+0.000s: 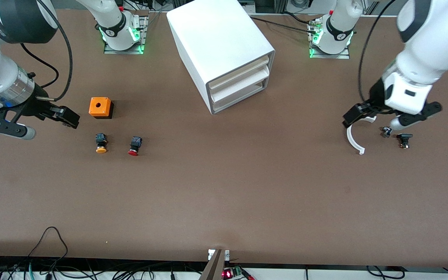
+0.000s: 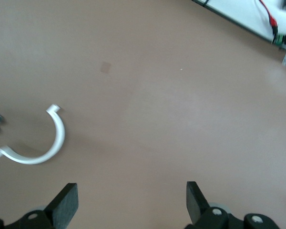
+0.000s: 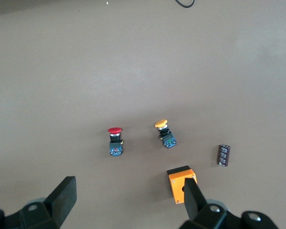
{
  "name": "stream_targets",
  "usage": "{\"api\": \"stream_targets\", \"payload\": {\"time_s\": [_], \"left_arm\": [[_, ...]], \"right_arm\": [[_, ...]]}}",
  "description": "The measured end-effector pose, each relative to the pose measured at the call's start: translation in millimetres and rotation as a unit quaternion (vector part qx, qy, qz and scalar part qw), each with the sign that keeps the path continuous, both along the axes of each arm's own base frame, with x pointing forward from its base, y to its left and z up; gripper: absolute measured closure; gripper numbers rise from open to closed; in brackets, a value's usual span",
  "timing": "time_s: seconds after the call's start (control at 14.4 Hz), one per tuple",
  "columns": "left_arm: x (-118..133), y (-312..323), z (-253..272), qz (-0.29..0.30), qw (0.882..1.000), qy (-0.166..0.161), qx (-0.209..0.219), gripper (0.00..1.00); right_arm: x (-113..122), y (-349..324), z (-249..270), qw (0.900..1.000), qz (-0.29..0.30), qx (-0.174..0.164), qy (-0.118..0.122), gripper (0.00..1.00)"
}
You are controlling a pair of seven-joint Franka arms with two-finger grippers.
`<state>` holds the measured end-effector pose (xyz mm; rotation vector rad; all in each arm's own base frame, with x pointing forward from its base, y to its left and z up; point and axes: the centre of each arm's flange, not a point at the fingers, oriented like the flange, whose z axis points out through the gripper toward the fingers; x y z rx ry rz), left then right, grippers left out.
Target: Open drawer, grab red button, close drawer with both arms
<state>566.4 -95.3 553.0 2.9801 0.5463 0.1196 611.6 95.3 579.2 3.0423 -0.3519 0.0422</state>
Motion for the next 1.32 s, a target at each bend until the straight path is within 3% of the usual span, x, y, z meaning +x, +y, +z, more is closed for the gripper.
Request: {"api": "stream_targets", "payload": {"time_s": [0.21,0.56,0.77,0.97,1.32], "left_arm": [[-9.5,32.0,36.2,-0.087,0.996,-0.004,0.014,0.0],[-19.6,39.9,66.1,-0.107,0.994,-0.012,0.03,0.0],[-23.0,59.0,70.9,-0.148,0.988,-0.012,0.035,0.0],[-22.3,92.6,66.4,-0.202,0.978,-0.008,0.042,0.0],[-19.4,101.8,52.3,-0.211,0.977,0.007,0.041,0.0]], "right_arm": [[-3.0,-34.9,-3.6,0.999,0.019,-0.003,0.025,0.0],[-19.9,-112.5,-15.7,0.997,0.049,0.002,0.059,0.0],[-26.8,-113.4,-13.6,0.997,0.056,0.006,0.06,0.0],[-49.7,-110.3,-11.4,0.995,0.08,0.009,0.066,0.0],[-78.3,-118.4,-17.6,0.995,0.081,0.01,0.057,0.0]]}}
